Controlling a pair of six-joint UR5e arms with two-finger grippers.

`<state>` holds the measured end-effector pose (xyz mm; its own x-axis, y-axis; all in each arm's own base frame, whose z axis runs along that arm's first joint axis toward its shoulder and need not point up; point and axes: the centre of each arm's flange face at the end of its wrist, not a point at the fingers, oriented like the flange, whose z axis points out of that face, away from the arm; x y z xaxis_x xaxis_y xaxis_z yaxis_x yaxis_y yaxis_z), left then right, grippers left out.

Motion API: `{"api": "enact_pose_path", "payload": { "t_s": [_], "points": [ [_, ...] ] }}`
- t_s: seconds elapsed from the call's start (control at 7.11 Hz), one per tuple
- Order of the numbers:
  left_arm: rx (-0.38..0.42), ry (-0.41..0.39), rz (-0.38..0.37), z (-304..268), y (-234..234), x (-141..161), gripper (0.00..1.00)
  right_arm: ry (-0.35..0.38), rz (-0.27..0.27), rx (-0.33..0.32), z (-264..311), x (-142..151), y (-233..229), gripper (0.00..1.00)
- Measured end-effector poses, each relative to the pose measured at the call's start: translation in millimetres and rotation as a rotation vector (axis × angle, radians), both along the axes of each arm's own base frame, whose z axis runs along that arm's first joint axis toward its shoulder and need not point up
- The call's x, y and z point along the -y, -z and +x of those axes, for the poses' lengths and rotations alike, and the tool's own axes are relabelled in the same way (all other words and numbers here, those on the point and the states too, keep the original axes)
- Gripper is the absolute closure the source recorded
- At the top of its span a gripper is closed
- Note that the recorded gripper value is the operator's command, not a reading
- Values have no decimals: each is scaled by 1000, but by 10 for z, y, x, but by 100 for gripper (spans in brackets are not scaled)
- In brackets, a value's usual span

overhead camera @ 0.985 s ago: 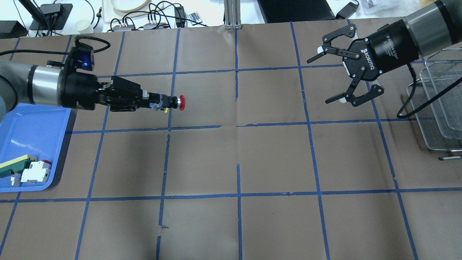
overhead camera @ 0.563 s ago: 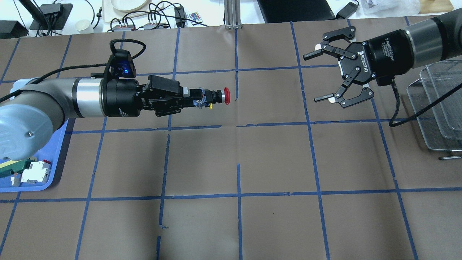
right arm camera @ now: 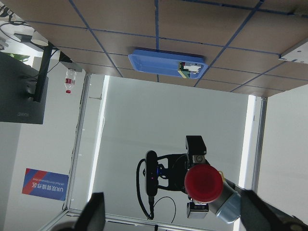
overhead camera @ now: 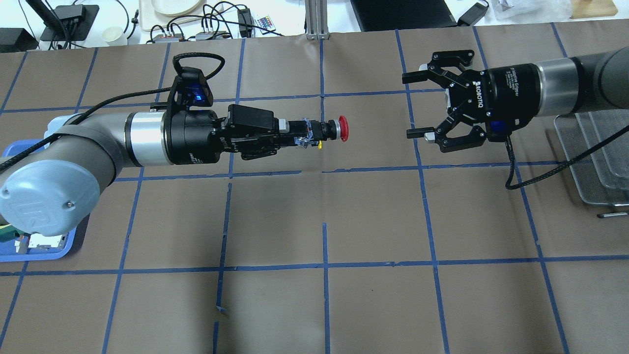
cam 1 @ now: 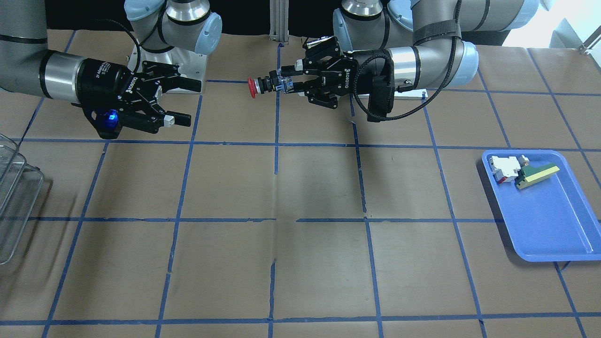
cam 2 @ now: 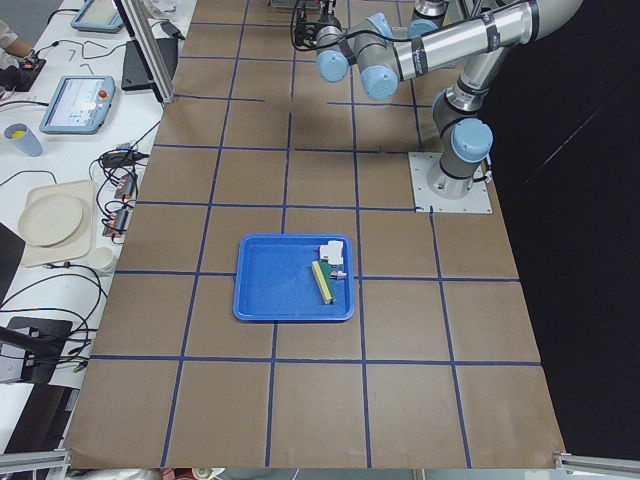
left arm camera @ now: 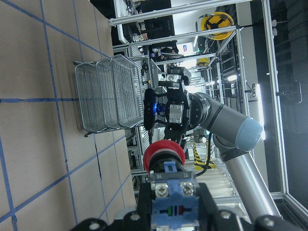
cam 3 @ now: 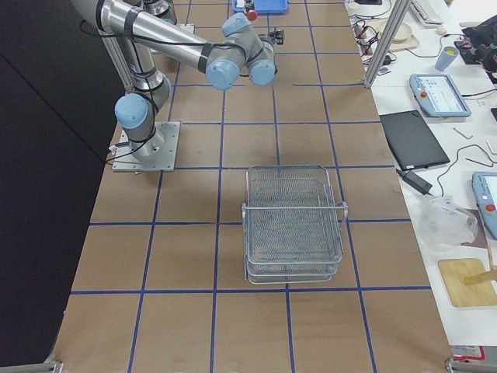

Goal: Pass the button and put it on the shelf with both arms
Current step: 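Close the right gripper on the button held out by the left gripper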

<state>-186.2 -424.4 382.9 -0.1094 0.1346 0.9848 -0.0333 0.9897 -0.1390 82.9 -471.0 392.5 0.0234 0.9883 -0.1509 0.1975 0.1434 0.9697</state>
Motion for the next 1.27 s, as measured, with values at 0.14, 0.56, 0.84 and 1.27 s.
{"api": "enact_pose_path", "payload": {
  "t_s": [0.14,0.56,0.84,1.27],
  "points": [
    [-1,3,13,-21,11,13,93,-7,18,13,112,-17,-1,0],
    [-4,10,46,-63,57,19,93,-66,73,3,347,-98,13,0],
    [-28,8,55,-114,53,6,93,-96,102,0,497,-139,21,0],
    [-91,-11,58,-197,34,-17,93,-119,110,-3,603,-172,17,0]
  ]
}}
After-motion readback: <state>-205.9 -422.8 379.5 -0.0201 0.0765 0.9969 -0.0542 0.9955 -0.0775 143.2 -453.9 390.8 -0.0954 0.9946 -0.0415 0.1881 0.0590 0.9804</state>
